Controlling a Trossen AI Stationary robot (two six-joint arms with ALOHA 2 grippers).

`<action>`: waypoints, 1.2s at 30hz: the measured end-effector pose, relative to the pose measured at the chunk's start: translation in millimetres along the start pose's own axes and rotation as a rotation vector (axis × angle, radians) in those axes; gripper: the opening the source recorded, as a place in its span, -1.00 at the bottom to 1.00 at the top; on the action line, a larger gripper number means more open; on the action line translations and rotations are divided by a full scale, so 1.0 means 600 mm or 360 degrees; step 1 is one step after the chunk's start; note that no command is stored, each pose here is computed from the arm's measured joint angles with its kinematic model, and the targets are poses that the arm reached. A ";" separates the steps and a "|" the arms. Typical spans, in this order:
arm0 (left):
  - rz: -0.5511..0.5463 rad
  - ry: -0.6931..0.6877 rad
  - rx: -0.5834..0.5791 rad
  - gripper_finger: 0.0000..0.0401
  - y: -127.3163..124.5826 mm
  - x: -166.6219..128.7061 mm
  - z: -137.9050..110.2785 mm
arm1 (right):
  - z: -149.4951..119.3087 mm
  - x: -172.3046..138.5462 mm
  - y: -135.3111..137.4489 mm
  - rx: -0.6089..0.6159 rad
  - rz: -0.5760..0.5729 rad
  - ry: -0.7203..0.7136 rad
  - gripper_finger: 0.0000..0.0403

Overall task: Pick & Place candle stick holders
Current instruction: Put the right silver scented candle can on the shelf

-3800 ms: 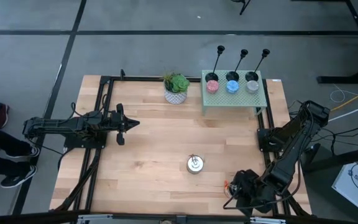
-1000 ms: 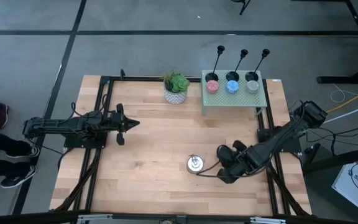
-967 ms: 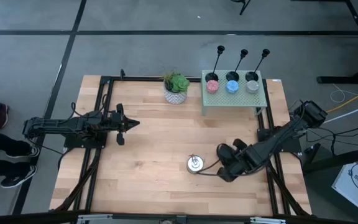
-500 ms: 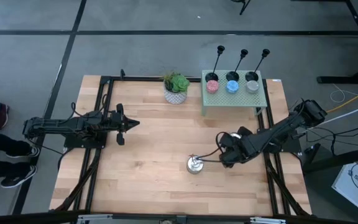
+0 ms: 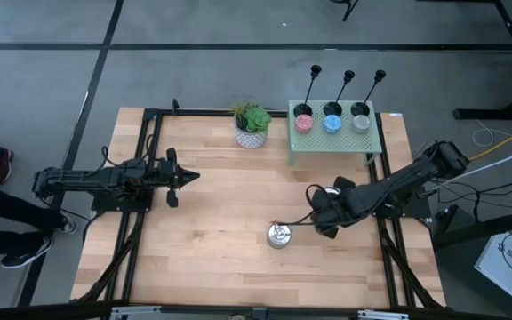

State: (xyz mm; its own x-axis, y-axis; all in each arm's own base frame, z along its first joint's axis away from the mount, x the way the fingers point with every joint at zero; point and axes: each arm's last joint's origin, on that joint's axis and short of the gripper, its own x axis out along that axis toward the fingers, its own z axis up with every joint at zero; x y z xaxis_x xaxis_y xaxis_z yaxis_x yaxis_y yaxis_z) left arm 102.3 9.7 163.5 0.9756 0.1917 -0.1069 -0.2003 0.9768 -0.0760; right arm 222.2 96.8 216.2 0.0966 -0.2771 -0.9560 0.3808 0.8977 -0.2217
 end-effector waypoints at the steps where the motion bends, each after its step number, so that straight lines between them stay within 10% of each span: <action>1: 0.0000 0.0000 0.0000 -0.94 0.000 0.000 0.000 | -0.001 -0.004 -0.003 0.0006 0.0013 -0.0016 -0.79; 36: 0.0000 0.0000 0.0000 -0.95 0.000 0.000 0.000 | -0.121 -0.125 0.032 0.0140 0.0405 -0.0805 -0.79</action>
State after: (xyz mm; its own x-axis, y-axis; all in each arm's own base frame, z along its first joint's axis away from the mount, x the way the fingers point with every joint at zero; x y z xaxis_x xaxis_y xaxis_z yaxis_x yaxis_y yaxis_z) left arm 102.3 9.7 163.5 0.9757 0.1914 -0.1067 -0.2000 0.9768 -0.0761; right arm 155.7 159.4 269.7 0.6152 -0.2048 -0.7613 0.3610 0.9317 0.0410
